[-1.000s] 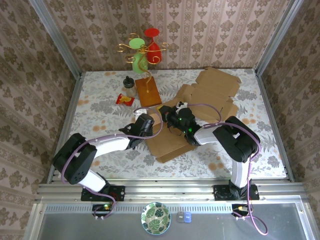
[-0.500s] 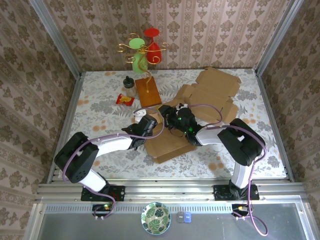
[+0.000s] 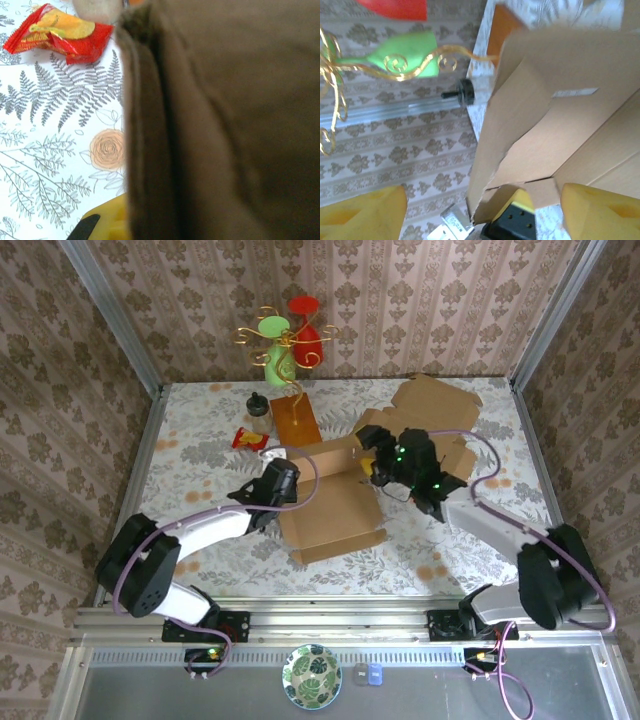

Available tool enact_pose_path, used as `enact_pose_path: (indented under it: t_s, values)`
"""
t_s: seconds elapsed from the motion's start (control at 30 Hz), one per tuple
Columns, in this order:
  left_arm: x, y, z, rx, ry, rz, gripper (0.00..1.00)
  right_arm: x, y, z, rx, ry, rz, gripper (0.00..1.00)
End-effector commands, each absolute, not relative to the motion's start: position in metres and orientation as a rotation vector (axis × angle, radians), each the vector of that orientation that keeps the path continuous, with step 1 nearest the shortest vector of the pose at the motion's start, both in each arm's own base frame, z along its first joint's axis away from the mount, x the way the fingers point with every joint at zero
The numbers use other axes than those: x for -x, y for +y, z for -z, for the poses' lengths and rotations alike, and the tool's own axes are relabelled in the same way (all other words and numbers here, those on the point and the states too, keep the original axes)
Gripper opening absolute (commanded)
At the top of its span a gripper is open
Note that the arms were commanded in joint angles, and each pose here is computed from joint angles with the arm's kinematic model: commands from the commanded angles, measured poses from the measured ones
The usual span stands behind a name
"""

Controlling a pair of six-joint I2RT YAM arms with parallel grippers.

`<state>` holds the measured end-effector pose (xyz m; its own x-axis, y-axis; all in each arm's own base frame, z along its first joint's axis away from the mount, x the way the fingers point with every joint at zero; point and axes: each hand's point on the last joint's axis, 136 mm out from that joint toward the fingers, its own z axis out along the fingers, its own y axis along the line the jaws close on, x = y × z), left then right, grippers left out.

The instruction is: Fold the paper box

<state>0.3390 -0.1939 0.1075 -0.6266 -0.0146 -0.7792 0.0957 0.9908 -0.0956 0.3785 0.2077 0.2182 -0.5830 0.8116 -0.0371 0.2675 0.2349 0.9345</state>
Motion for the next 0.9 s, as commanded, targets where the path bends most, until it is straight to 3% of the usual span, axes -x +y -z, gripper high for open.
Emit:
enact_pose_path:
  t_s: [0.0, 0.3, 0.47, 0.7, 0.87]
  values:
    - [-0.342, -0.207, -0.122, -0.14, 2.236, 0.361, 0.0, -0.369, 0.17, -0.224, -0.958, 2.047, -1.202, 0.82]
    - [-0.349, -0.209, -0.136, -0.16, 2.282, 0.726, 0.0, -0.383, 0.113, -0.258, -0.731, 2.079, -1.076, 0.77]
    - [-0.358, -0.207, -0.147, -0.079, 2.267, 0.955, 0.0, -0.387, 0.112, -0.274, -0.461, 2.188, -0.937, 0.68]
    - [-0.373, -0.23, -0.173, 0.006, 2.177, 1.443, 0.0, -0.387, 0.122, -0.32, -0.165, 2.146, -0.89, 0.66]
    - [-0.382, -0.236, -0.184, 0.04, 2.114, 1.58, 0.0, -0.384, 0.133, -0.338, -0.08, 2.116, -0.933, 0.65]
